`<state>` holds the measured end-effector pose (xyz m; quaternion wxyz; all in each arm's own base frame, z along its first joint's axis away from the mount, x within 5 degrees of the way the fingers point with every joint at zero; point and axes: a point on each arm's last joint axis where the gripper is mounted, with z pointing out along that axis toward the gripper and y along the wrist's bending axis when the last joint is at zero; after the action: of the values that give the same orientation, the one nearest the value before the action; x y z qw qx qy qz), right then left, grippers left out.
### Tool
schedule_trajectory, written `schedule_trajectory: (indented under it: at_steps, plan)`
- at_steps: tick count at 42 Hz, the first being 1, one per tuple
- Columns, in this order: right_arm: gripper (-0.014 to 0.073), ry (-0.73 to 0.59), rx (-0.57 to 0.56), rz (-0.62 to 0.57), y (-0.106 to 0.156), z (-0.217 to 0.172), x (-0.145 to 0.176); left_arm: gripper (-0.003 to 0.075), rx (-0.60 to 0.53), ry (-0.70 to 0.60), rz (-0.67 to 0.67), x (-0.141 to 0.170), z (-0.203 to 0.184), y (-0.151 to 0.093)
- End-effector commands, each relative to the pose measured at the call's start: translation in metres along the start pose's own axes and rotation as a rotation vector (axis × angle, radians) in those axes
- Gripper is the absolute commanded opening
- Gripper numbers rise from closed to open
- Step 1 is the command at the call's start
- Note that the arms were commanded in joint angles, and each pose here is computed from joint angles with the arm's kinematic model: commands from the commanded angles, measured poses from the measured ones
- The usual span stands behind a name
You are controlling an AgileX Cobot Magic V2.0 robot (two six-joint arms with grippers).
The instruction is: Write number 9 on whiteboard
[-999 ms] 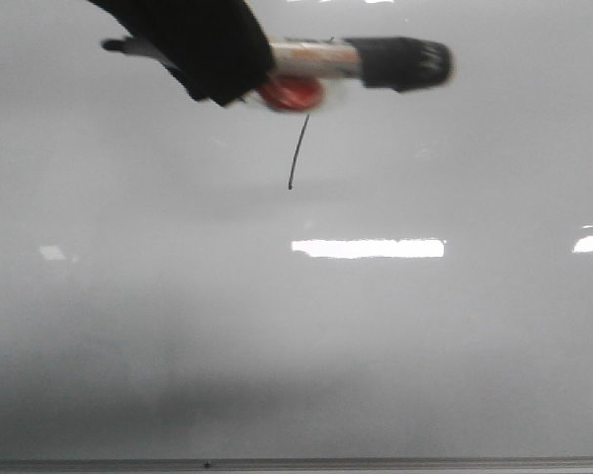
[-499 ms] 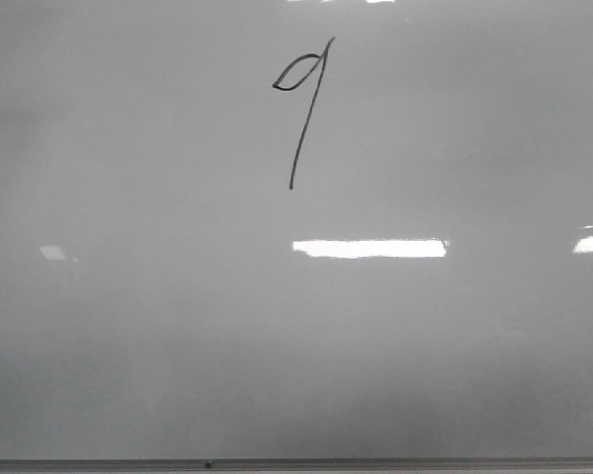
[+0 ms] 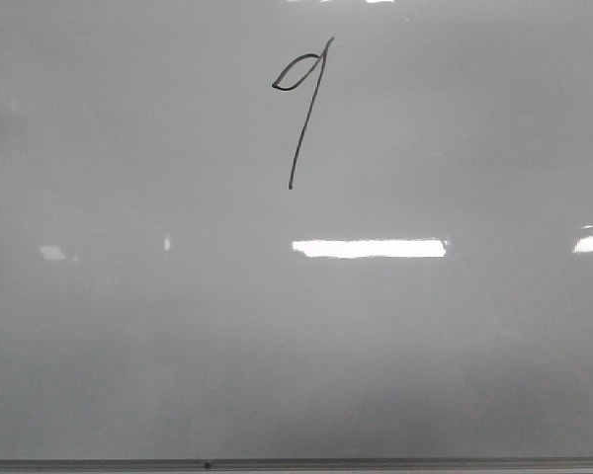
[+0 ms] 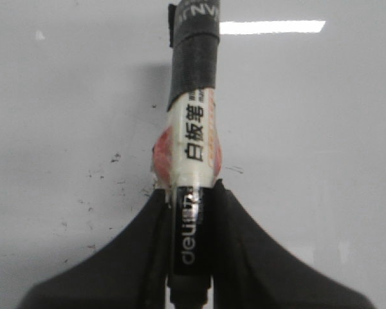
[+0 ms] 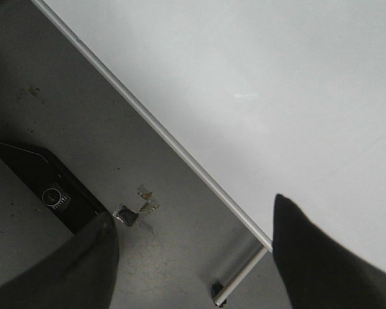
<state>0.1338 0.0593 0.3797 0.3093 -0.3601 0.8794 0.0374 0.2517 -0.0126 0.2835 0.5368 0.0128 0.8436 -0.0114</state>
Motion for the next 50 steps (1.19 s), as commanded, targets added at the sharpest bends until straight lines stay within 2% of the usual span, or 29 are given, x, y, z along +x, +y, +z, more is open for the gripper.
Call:
schedule_trajectory:
  at_steps: [1, 9, 17, 23, 29, 35, 39, 50]
  plan:
    - [0.0528, -0.072, 0.038, 0.004, -0.003, -0.011, -0.006, 0.0050, 0.060, -0.114, -0.016, -0.013, 0.012, -0.003]
    - [0.0528, -0.069, 0.035, 0.006, -0.003, -0.010, -0.006, 0.0066, 0.109, -0.087, -0.022, 0.001, 0.045, -0.008]
    - [0.0528, -0.070, 0.034, 0.006, -0.003, -0.010, -0.006, 0.0205, 0.111, -0.043, -0.028, 0.007, 0.067, -0.008]
    - [0.0528, -0.070, 0.034, 0.006, -0.003, -0.010, -0.007, 0.0302, 0.114, -0.042, -0.028, 0.008, 0.069, -0.009]
    - [0.0528, -0.073, 0.037, 0.063, -0.003, -0.010, -0.007, 0.0333, 0.092, -0.006, -0.026, 0.010, 0.067, -0.007]
    - [0.0528, -0.060, 0.112, 0.195, -0.009, -0.014, -0.002, 0.0333, 0.033, 0.046, -0.018, 0.006, 0.051, -0.001]
    - [0.0528, -0.093, 0.157, 0.325, -0.009, -0.022, 0.006, 0.0333, -0.014, 0.095, 0.011, -0.001, 0.021, -0.004]
    - [0.0528, -0.263, 0.190, 0.342, 0.005, -0.043, 0.036, 0.0329, 0.020, 0.112, 0.114, -0.013, -0.062, -0.029]
